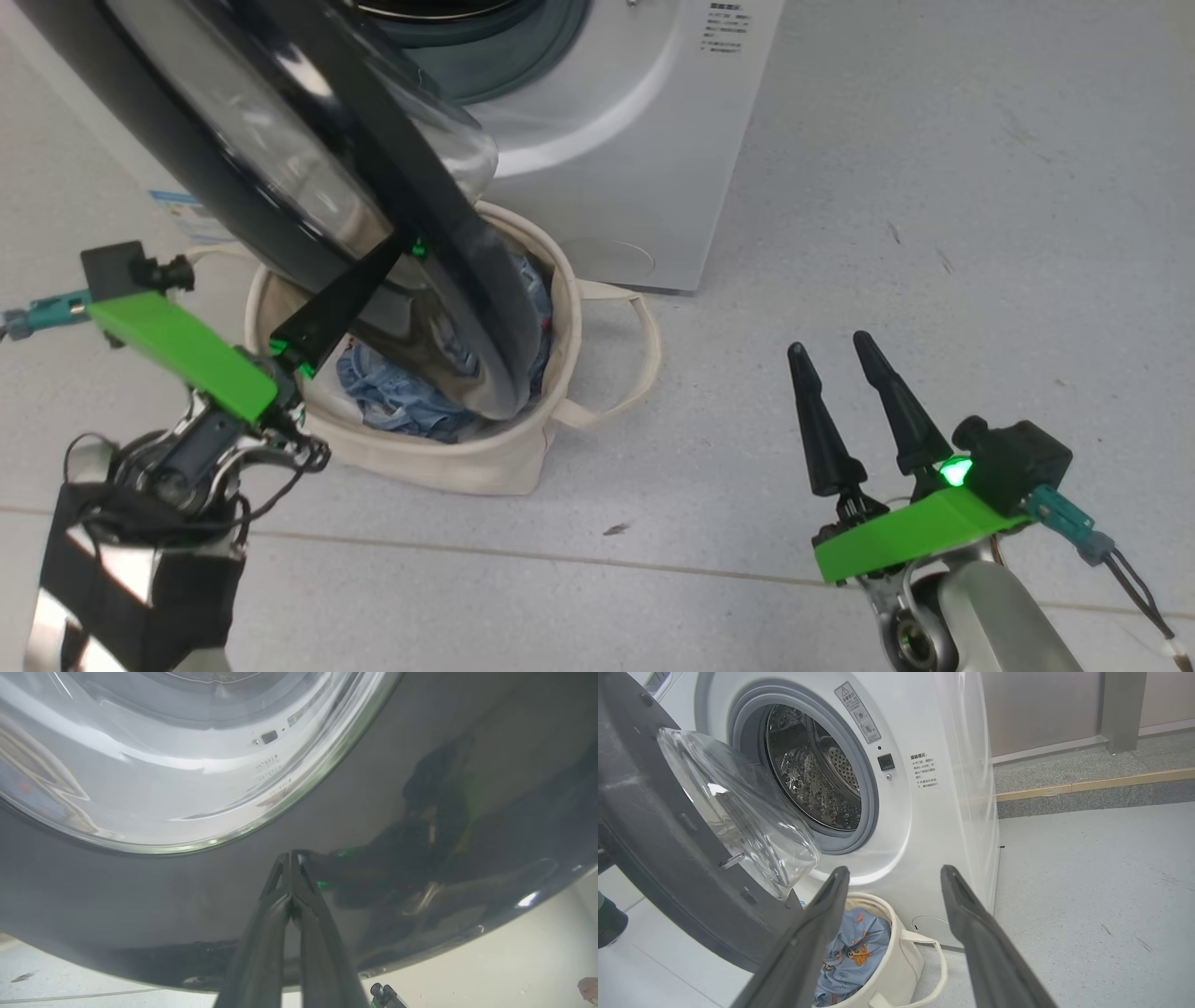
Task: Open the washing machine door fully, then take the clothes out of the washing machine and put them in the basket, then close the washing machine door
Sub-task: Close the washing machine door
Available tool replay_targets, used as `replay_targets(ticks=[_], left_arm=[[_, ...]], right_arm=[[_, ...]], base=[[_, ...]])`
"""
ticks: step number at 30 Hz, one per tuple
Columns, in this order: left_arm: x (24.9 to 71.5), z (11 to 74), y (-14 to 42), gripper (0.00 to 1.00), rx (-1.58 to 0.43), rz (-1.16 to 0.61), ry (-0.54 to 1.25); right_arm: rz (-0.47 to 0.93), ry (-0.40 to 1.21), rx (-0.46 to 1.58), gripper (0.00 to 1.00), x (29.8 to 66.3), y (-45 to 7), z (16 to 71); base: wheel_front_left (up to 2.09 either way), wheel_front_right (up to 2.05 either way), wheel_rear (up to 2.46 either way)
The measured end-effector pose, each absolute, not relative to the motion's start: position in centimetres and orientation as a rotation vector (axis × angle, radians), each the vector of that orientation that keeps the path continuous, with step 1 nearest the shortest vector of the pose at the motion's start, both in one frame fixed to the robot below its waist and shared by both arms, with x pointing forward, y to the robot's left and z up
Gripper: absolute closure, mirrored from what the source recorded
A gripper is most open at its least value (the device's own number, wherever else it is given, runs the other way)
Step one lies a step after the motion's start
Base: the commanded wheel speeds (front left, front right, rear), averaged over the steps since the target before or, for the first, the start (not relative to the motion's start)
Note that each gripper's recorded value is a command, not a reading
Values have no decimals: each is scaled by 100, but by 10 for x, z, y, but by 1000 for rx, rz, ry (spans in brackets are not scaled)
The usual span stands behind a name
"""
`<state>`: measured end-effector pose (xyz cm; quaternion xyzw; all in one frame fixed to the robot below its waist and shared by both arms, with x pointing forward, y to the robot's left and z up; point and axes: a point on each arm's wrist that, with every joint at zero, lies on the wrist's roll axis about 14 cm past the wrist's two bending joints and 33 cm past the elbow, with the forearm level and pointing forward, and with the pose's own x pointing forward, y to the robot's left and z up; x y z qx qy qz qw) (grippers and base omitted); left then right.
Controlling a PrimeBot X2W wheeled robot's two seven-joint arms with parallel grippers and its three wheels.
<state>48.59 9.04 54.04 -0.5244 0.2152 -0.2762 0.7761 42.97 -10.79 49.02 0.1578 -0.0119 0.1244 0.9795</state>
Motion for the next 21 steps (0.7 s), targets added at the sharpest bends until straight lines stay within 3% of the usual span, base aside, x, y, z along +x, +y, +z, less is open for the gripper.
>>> replay_targets(ticks=[11,21], left_arm=[[491,548,88,100,-1091,-610,424],[470,531,137,100,-744,-391,254]], right_arm=[[232,-27,323,0,430,-114,491],[268,-77,339,0,431,-103,510]], base=[[0,0,0],[0,0,0]])
